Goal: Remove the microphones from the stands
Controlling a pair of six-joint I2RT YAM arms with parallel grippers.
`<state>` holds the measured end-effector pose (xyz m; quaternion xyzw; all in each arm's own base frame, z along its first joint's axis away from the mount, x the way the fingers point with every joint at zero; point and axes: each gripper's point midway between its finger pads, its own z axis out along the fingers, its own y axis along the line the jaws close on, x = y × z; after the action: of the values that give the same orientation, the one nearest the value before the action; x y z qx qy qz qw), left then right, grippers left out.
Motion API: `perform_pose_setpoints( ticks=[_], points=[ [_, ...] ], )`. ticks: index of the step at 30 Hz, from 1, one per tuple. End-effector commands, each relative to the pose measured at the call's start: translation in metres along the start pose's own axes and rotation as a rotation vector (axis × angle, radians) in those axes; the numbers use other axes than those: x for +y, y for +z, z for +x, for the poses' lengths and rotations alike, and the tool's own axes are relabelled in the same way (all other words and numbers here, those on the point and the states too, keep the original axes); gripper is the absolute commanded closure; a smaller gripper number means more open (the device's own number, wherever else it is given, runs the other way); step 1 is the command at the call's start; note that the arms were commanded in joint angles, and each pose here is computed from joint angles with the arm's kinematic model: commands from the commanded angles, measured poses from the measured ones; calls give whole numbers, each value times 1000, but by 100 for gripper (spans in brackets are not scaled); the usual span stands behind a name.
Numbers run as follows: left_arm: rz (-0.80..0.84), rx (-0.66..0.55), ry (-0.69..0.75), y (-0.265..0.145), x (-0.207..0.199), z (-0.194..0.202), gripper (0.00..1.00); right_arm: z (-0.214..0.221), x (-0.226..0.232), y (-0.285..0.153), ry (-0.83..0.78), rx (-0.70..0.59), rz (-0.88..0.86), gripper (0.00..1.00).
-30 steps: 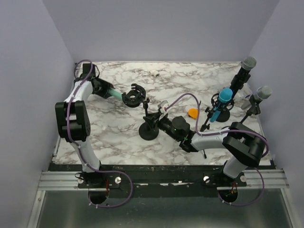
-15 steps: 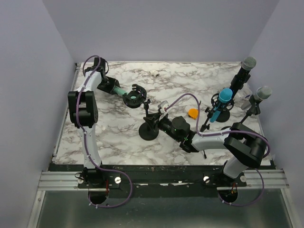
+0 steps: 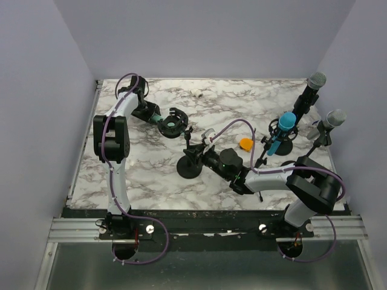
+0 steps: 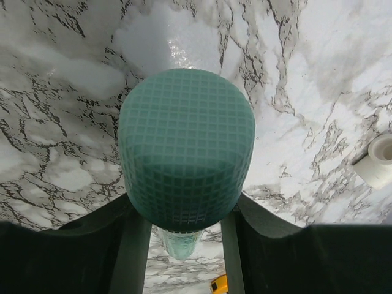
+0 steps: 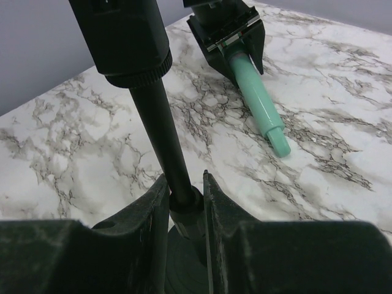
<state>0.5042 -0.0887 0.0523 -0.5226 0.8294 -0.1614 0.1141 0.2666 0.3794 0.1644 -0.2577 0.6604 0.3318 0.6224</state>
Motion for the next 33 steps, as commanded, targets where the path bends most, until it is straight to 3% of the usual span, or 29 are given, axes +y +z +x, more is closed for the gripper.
perform_pose_setpoints(
  ticks=[1, 6, 16, 24, 33],
  points=[
    [18, -15, -24, -4, -4, -4, 65, 16, -1, -8, -14, 55, 10, 99],
    [19, -16, -23, -4, -4, -5, 45, 13, -2, -9, -14, 47, 15, 99],
    [27, -10, -15, -3, -4, -3, 35, 14, -4, -10, -20, 46, 23, 99],
    [48, -16, 24, -11, -11, -6, 21, 15, -3, -8, -19, 52, 18, 99],
    [194, -9, 146, -65, -42, 0, 7, 19, -2, -5, -16, 63, 12, 99]
  ],
)
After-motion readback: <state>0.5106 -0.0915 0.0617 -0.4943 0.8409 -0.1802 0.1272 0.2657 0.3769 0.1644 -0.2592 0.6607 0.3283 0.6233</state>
